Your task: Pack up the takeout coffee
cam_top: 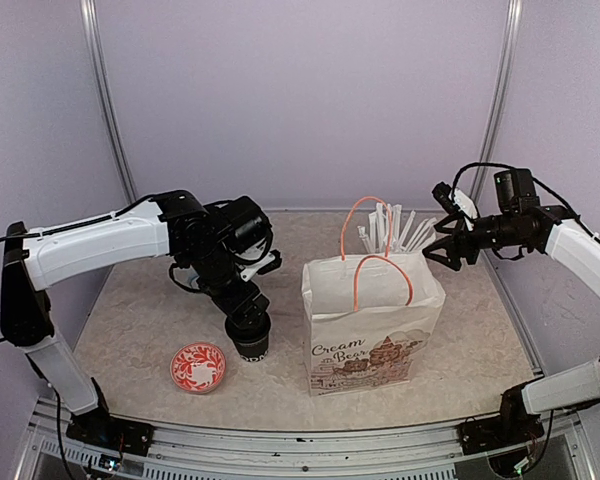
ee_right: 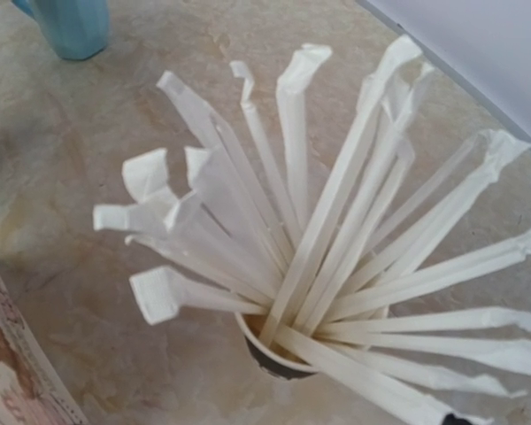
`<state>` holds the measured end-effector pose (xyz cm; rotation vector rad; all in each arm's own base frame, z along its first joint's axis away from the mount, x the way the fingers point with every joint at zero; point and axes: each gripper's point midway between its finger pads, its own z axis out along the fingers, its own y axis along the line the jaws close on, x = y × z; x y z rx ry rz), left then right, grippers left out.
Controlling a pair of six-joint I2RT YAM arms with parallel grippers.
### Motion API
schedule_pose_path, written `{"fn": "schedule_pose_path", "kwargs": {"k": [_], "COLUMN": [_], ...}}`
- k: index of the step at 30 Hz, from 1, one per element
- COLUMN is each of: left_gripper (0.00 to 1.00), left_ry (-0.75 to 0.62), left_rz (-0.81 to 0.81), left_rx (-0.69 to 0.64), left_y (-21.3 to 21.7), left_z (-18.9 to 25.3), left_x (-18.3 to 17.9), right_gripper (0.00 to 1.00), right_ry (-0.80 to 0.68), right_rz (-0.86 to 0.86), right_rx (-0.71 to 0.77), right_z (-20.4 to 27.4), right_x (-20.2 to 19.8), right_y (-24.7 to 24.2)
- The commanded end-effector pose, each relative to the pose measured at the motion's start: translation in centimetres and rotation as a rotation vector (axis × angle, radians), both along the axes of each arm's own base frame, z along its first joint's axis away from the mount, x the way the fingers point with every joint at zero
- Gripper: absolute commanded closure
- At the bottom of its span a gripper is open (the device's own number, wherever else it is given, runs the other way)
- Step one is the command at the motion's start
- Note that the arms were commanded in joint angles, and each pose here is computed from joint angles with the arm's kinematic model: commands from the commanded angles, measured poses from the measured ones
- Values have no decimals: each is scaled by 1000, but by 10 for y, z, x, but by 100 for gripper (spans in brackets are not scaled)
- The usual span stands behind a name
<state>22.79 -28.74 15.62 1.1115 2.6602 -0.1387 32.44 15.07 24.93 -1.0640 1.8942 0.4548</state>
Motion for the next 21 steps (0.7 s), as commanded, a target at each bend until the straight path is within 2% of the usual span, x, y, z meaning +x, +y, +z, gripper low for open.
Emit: {"fn": "schedule_pose_path", "kwargs": {"k": [1,8,16,21], "left_gripper": [14,15,24,23], "left_ry": [52,67,95,113], "left_rz": [17,15,2,-11], "left_rx": [19,31,60,71], "left_y": [1,-2,-3,-4], "left_z": [-11,-18,-31,-36], "left_x": [-3,-1,-3,-8], "right_gripper": [15,15,15,15], "right_ry": [3,2,3,4], "right_rz": [12,9,10,10], "right_rx": [10,3,1,1], "right_z": [0,-4,-5,-6], "right_x": [-8,-9,-10,-11], "right_y": [0,-1,-1,-1]}}
